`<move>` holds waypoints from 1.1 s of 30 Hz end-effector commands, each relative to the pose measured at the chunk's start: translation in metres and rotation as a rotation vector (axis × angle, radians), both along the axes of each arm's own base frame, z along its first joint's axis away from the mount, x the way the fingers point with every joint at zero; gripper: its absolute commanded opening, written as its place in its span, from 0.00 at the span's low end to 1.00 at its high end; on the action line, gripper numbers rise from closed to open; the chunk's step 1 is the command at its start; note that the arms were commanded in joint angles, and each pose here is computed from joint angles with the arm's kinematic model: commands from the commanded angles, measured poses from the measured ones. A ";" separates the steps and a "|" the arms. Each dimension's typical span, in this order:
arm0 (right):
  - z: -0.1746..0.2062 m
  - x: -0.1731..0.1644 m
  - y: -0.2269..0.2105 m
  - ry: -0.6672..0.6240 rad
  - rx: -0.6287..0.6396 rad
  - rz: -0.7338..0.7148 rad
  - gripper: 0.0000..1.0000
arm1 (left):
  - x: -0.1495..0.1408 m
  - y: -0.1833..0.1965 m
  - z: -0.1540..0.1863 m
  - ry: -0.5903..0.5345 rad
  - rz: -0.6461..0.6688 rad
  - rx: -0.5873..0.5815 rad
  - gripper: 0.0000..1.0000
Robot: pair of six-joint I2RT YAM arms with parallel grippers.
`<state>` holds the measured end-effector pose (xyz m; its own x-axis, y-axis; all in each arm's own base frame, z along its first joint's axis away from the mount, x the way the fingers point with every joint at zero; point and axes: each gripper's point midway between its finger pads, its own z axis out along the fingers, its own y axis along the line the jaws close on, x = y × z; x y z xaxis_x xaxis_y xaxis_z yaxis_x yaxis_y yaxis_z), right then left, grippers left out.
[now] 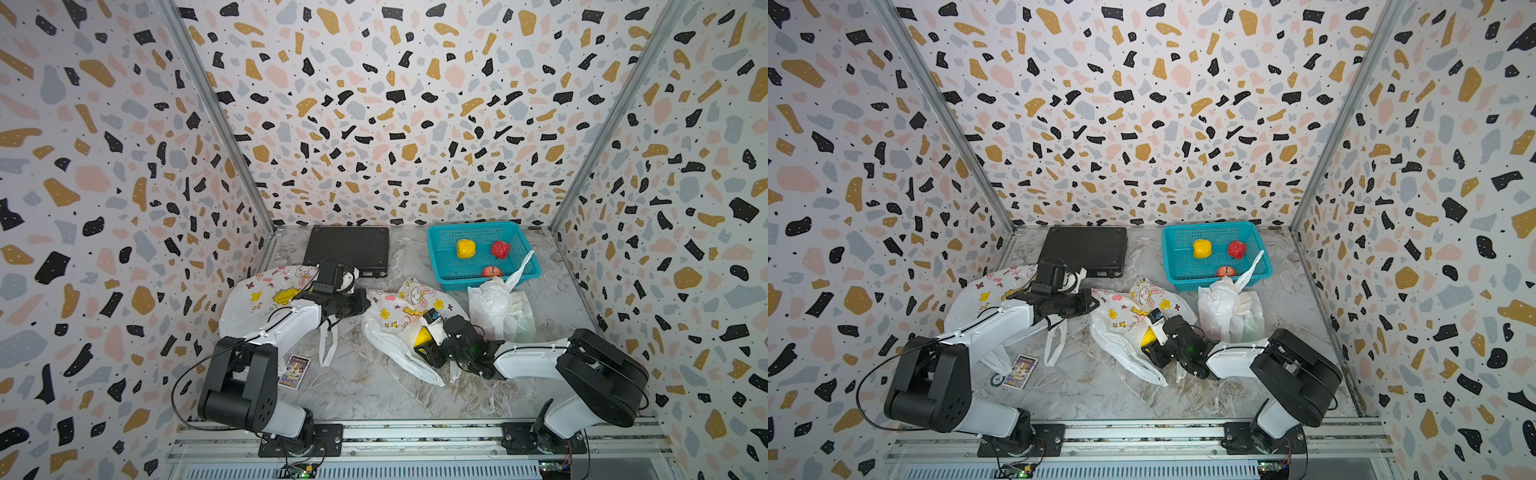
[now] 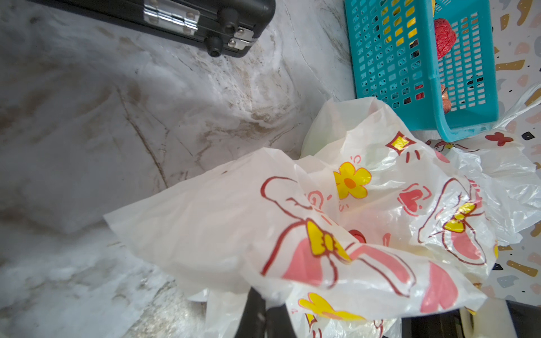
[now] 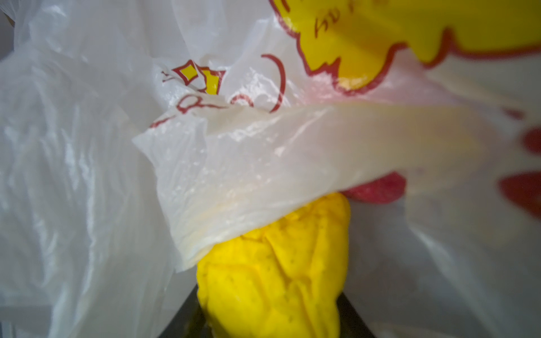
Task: Untie the knot of a plastic bag & take out the apple
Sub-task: Pick up the apple from the plastic bag.
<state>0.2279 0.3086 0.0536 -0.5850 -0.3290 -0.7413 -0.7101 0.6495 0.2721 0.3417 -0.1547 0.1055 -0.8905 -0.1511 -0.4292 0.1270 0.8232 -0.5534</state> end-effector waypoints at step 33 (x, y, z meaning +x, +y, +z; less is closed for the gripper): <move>0.030 0.019 -0.034 -0.054 -0.059 -0.200 0.78 | 0.009 -0.003 0.039 -0.166 -0.062 -0.055 0.00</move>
